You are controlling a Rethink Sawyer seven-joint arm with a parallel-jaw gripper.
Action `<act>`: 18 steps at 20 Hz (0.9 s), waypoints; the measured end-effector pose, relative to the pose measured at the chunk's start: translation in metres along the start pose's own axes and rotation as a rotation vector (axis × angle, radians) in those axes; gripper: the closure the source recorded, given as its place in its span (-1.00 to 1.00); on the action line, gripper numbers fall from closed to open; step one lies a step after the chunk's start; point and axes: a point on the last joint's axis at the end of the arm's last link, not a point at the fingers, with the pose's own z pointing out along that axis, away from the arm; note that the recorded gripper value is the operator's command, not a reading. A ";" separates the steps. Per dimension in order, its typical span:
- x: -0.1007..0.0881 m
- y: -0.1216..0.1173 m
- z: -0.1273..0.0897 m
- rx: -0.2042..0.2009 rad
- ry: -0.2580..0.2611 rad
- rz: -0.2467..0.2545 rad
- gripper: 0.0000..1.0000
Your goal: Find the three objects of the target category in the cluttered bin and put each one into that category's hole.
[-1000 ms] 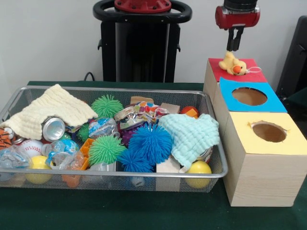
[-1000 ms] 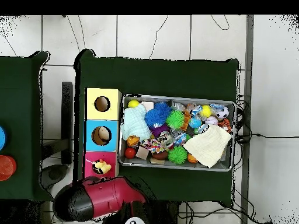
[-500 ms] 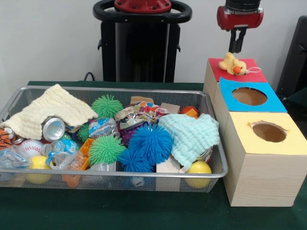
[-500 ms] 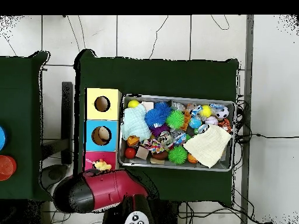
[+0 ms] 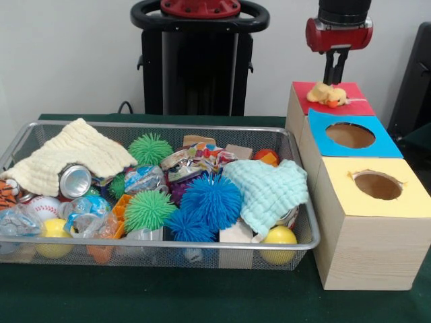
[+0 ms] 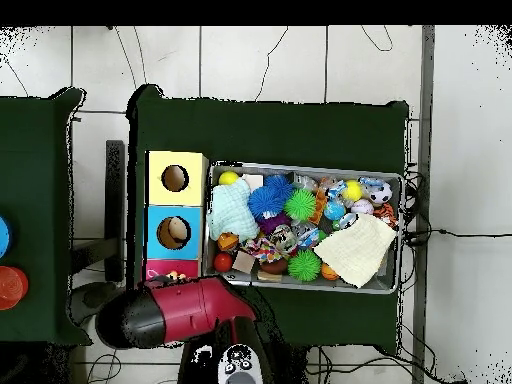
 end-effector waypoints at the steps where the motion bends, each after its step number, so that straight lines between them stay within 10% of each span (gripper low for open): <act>1: -0.001 0.000 -0.001 0.000 -0.003 0.001 1.00; 18: -0.018 -0.004 -0.006 0.000 -0.034 0.008 1.00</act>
